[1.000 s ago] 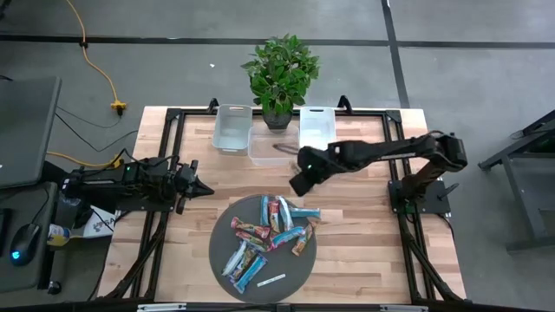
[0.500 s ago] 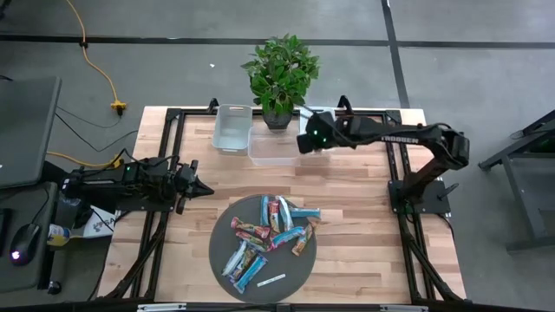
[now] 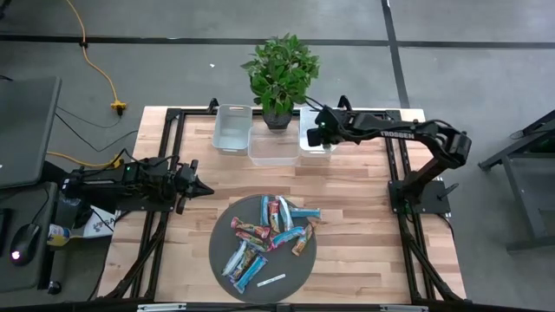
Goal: Pick and place Granola Bars by type
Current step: Put the yellow granola bar into the white bin
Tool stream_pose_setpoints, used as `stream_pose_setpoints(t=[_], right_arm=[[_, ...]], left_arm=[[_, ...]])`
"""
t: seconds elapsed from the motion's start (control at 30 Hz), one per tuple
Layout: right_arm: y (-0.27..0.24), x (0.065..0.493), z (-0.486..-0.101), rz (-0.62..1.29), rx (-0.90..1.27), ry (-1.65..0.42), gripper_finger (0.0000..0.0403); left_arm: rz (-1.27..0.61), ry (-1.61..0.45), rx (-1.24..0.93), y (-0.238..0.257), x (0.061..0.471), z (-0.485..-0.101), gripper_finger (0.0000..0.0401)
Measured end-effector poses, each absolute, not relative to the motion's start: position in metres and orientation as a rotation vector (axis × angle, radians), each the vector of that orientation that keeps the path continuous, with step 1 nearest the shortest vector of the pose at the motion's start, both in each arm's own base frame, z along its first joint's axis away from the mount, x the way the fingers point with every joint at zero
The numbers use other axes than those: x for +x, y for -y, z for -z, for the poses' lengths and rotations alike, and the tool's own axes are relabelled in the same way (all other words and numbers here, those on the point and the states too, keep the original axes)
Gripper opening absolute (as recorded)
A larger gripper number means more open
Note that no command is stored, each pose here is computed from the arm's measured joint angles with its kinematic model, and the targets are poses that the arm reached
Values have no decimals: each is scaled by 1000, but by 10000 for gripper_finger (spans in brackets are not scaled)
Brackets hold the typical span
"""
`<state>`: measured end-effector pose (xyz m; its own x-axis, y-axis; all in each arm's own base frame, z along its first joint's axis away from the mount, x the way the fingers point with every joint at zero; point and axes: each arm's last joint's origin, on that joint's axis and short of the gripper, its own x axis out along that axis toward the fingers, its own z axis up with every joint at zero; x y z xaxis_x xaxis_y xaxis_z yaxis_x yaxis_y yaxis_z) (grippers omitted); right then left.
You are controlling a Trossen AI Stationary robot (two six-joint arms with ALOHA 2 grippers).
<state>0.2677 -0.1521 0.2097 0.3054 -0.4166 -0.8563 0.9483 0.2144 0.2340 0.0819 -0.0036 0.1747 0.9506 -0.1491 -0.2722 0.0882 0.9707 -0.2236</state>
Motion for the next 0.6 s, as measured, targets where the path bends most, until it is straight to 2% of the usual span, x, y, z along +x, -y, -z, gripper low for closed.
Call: stream_pose_setpoints(t=[0.27,0.6], right_arm=[[151,261,-185,1043,909,-700,52],[150,259,-181,1024,886,-732,104]], left_arm=[[123,-291,-211,4,82,-175,1],[123,-292,-212,4,82,-175,1]])
